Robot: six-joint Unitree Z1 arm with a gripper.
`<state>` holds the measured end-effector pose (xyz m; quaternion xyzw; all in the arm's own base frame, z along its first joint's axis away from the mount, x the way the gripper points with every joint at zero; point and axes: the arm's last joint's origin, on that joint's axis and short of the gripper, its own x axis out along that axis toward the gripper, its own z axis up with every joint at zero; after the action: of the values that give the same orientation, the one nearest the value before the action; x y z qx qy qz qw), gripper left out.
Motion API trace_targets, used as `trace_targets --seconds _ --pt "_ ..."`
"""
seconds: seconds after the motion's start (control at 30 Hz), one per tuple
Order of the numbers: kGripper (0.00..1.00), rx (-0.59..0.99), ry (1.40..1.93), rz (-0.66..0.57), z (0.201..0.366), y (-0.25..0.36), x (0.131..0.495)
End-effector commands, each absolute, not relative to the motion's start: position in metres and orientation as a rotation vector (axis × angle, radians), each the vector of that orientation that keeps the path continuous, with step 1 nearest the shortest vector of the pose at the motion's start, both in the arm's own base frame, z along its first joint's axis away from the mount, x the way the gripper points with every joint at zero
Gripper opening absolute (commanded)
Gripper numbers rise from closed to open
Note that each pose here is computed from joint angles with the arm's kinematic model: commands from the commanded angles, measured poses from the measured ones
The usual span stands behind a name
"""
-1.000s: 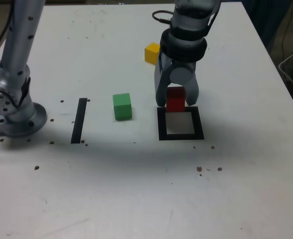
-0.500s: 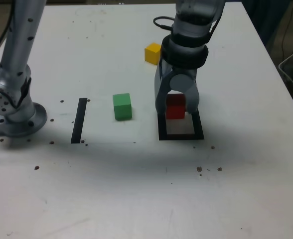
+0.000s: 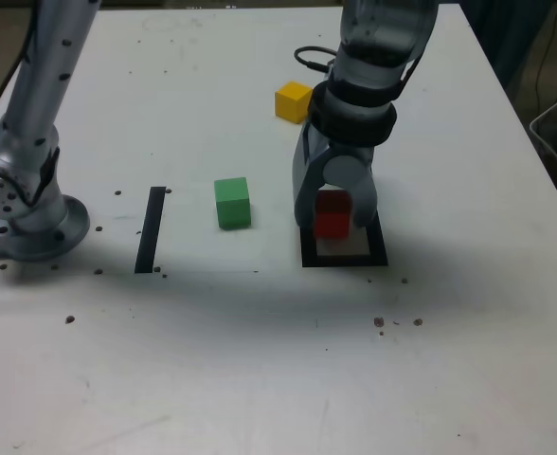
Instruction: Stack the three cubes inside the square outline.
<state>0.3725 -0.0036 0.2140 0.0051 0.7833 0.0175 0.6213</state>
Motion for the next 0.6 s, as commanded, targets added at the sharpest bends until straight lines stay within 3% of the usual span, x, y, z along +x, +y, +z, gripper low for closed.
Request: trace_targets --seconds 0.0,0.33,0.57 --pt "0.64 0.012 1.797 0.036 0.2131 -0.0045 0.3746" --pt "0.79 0.017 1.794 0.028 0.2131 -0.0046 0.3749" --pt "0.98 0.015 1.799 0.025 0.2197 -0.0047 0.3687"
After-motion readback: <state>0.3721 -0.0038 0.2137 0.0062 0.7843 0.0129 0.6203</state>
